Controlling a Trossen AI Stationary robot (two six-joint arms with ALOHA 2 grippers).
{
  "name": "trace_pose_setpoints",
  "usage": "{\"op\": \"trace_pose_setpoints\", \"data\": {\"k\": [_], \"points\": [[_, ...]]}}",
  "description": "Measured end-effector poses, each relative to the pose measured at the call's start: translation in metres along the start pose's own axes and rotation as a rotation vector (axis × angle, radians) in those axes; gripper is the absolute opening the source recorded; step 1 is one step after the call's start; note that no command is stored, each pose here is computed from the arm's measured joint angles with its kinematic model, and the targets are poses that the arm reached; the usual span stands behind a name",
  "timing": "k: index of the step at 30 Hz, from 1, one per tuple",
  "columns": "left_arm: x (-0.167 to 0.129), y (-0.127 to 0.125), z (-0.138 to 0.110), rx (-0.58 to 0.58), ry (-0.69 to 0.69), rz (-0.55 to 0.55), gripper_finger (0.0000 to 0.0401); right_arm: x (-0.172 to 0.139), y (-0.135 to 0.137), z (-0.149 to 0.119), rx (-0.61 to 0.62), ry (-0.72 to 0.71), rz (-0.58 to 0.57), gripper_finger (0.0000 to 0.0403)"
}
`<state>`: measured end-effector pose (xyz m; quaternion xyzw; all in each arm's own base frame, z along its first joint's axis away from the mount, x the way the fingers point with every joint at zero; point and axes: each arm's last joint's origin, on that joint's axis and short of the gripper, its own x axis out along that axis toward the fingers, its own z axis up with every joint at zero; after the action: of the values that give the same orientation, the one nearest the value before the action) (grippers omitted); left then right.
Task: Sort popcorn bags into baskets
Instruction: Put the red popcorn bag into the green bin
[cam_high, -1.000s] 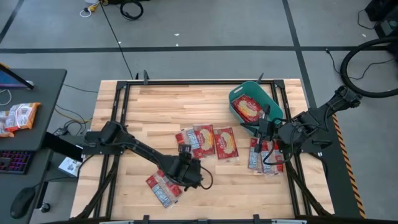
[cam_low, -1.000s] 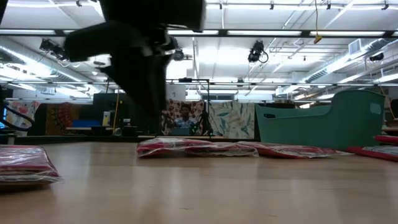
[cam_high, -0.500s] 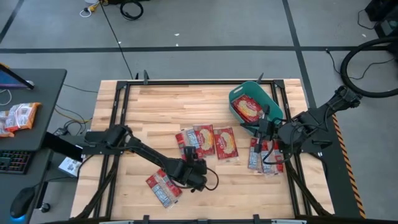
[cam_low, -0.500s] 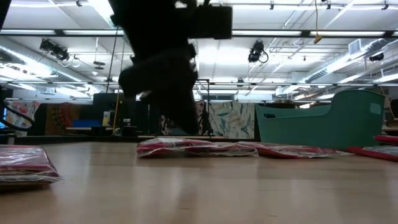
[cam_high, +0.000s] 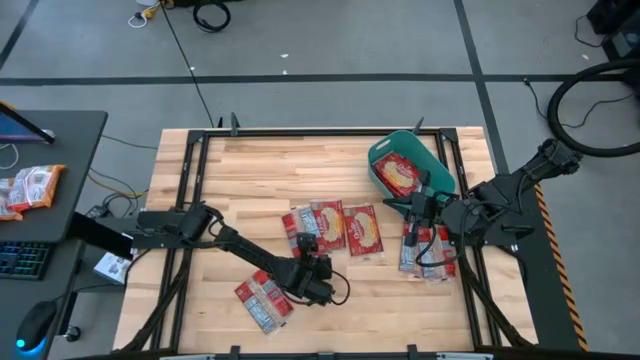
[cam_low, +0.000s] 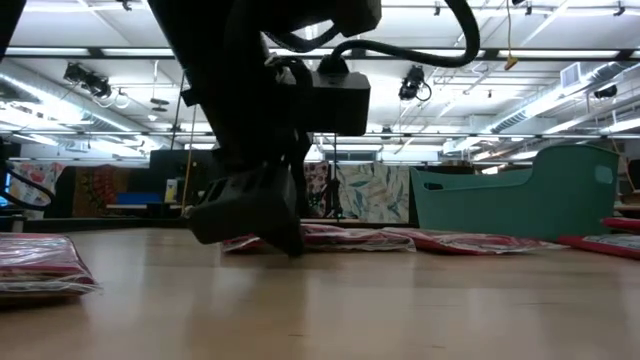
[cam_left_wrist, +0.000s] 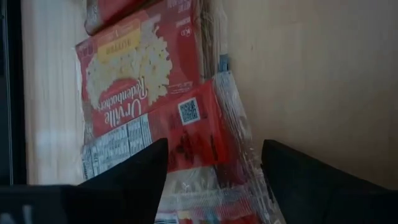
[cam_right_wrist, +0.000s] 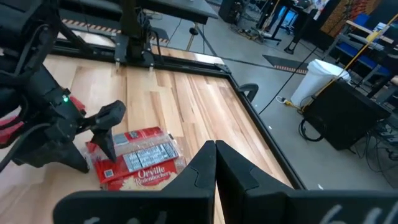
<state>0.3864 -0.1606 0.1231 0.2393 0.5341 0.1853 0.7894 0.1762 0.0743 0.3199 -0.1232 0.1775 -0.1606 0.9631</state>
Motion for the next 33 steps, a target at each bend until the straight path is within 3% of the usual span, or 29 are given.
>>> {"op": "trace_pose_setpoints", "data": {"k": [6,16,20,27,33], "points": [[0.004,0.004,-0.006,-0.004,0.066,0.008,0.0198,0.001,-0.001,0.0,0.003,0.001,0.008,0.0012],[0.006,0.007,-0.012,0.041,0.131,0.009,0.0015,0.001,0.0,0.0,0.0,0.003,0.03,0.0012],[-0.007,0.018,-0.012,0.037,0.136,0.004,0.0008,0.001,0.001,-0.001,-0.006,0.01,0.062,0.0012],[-0.06,0.062,0.004,-0.081,0.018,-0.039,0.0004,0.001,0.002,-0.002,-0.017,0.023,0.089,0.0017],[-0.096,0.105,0.013,-0.19,-0.097,-0.075,0.0002,0.015,0.015,-0.007,-0.132,0.067,0.137,0.0036]]}}
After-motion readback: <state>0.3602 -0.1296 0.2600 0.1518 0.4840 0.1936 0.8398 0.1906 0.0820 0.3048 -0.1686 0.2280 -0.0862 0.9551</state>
